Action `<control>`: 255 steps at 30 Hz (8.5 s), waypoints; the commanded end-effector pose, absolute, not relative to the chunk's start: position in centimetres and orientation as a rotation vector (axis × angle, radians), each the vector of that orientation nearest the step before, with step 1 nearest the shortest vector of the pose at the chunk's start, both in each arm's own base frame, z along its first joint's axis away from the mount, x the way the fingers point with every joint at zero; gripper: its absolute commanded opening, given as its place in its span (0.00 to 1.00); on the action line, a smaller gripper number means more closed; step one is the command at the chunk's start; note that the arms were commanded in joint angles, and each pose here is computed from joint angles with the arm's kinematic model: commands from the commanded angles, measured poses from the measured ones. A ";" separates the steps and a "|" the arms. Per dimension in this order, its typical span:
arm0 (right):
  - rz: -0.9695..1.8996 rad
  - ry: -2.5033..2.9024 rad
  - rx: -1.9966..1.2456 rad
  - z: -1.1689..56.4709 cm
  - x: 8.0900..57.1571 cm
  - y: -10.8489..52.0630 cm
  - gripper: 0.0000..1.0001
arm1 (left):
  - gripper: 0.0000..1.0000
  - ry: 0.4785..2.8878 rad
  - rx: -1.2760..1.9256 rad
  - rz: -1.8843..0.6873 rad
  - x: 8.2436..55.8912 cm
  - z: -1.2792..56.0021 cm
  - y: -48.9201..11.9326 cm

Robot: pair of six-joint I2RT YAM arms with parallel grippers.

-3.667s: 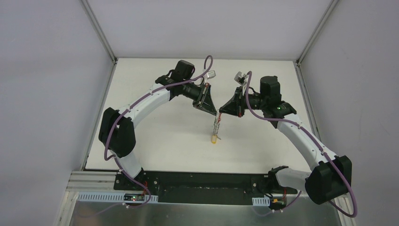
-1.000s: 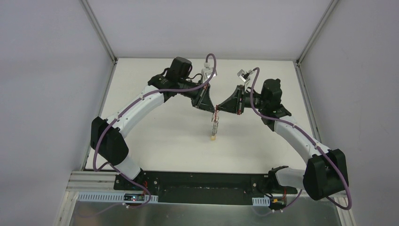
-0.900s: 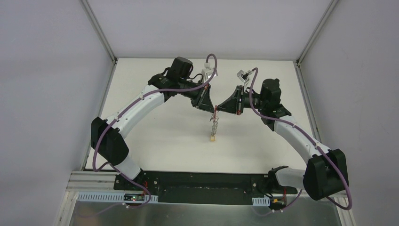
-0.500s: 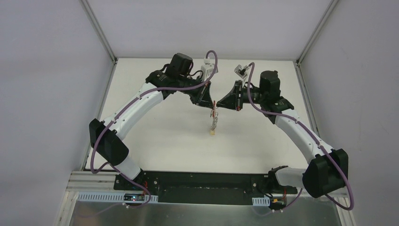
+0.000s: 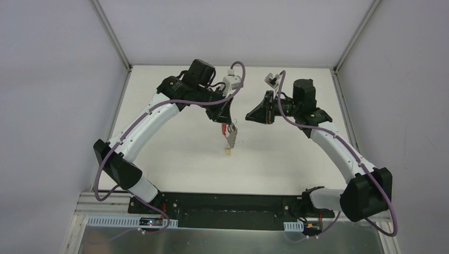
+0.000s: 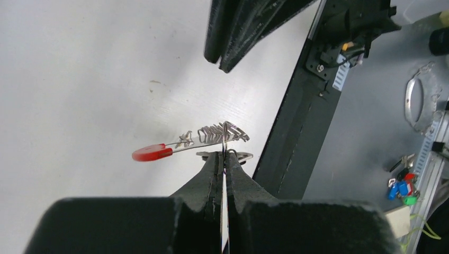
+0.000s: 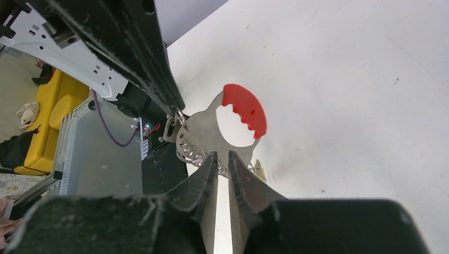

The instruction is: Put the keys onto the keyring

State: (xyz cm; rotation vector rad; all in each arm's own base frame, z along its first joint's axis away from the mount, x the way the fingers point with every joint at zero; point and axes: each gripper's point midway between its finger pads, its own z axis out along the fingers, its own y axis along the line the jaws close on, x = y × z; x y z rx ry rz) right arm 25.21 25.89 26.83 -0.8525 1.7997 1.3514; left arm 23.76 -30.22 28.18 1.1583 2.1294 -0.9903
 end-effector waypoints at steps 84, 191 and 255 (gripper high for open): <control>1.415 1.582 -1.163 30.6 18.9 28.6 0.24 | 0.00 2.089 1.415 -1.159 17.3 30.3 -32.4; 1.570 1.528 -0.964 34.7 20.5 26.2 0.00 | 0.25 1.879 1.177 -1.409 21.7 33.8 -32.7; 1.567 1.503 -0.921 34.5 20.8 25.2 0.00 | 0.27 1.937 1.161 -1.484 21.5 32.5 -33.0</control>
